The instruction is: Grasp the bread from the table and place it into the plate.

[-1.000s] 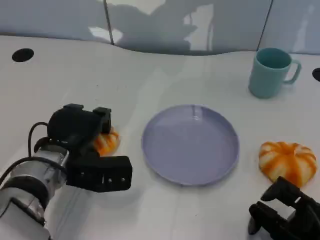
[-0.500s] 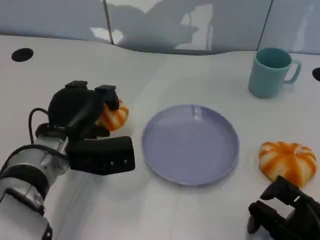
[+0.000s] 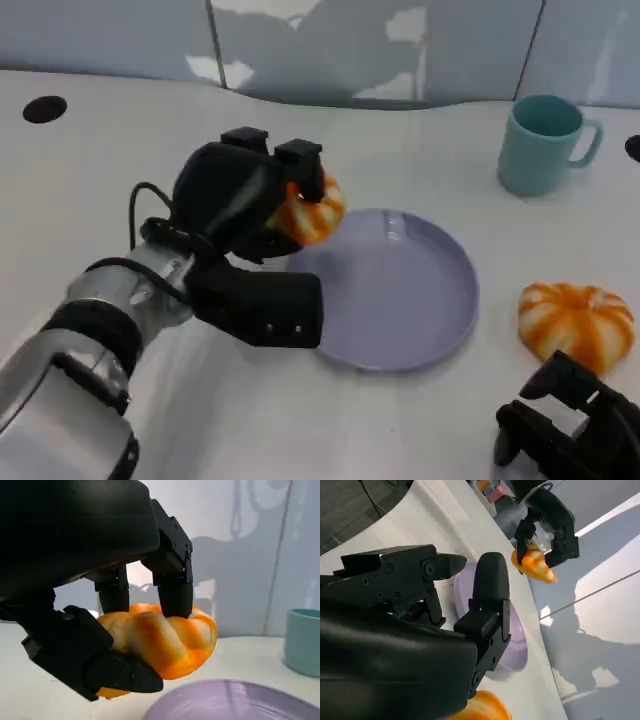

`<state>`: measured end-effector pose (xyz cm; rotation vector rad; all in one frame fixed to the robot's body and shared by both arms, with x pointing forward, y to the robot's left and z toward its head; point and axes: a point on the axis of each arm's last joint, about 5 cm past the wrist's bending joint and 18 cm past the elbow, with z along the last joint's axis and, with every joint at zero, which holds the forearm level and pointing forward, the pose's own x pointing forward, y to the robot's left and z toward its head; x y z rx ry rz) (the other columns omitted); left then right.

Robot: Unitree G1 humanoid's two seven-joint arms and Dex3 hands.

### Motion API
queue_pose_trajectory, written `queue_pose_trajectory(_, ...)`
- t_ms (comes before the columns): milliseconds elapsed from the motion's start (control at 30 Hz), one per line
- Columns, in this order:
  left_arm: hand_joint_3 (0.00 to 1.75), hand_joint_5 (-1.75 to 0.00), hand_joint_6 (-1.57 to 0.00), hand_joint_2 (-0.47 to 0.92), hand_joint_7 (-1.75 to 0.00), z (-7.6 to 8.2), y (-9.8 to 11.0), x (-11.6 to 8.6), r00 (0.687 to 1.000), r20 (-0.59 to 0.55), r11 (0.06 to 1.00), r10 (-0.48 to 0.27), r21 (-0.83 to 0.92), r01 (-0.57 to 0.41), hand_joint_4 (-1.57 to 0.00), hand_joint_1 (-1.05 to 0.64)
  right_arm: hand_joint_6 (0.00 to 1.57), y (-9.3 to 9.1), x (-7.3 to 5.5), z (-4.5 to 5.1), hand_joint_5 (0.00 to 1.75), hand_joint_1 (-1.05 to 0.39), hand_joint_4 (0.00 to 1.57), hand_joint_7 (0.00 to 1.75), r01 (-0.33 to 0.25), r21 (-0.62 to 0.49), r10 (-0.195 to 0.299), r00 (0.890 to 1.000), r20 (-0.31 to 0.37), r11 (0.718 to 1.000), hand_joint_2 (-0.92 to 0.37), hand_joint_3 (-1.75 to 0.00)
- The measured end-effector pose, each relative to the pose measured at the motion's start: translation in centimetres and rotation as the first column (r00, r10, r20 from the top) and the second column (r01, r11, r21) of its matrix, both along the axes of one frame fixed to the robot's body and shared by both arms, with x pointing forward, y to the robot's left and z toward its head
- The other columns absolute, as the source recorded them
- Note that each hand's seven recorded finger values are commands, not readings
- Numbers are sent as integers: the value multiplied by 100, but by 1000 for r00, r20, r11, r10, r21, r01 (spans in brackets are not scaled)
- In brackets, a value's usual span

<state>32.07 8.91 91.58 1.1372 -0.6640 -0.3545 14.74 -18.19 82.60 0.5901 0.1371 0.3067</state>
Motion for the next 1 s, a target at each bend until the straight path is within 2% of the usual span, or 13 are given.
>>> queue_pose_trajectory(233,116,-175,-74,50,-175,-18,-283,-75,996,-9,995,-94,-26,94,-95,-21,64,15,-4,5,163,-66,76,143,0,-1,0,1000,-5,1000,-92,-20)
queue_pose_trajectory(333,115,-175,-74,53,-175,-22,-339,-93,993,-12,993,-115,-30,114,-94,-25,63,23,-3,9,164,-67,75,143,0,-2,0,1000,-5,1000,-92,-19)
queue_pose_trajectory(467,89,-175,-74,63,-173,1,-374,-86,985,-84,987,-150,42,154,-94,-30,62,34,-19,6,165,-67,74,143,-3,-1,2,1000,-9,1000,-92,-18)
queue_pose_trajectory(567,103,-175,-78,62,-174,-13,-414,-104,977,-130,981,-169,71,180,-97,-29,62,43,-27,8,165,-66,74,143,-5,1,5,1000,-8,1000,-92,-18)
queue_pose_trajectory(800,109,-175,-76,61,-175,-5,-456,-113,961,-209,976,-183,75,202,-95,-30,61,48,-39,23,166,-67,74,144,-5,0,5,1000,-3,1000,-92,-18)
queue_pose_trajectory(833,111,-173,-75,59,-162,-6,-457,-113,960,-212,976,-184,77,204,-87,-26,62,48,-38,25,165,-67,75,143,-6,0,6,1000,-2,1000,-92,-17)
queue_pose_trajectory(900,111,-165,-77,57,-144,-2,-455,-110,954,-240,976,-182,73,204,-80,-23,62,51,-36,30,164,-66,76,142,-5,-1,5,1000,-3,1000,-92,-18)
queue_pose_trajectory(967,109,-160,-78,58,-135,1,-453,-107,941,-286,978,-179,55,203,-78,-22,63,51,-36,32,164,-66,77,141,-5,-1,5,1000,-3,1000,-92,-19)
queue_pose_trajectory(1000,84,-141,-72,66,-109,2,-454,-107,937,-301,978,-180,51,204,-68,-25,63,51,-36,32,164,-65,77,141,-4,-1,4,1000,-3,1000,-92,-19)
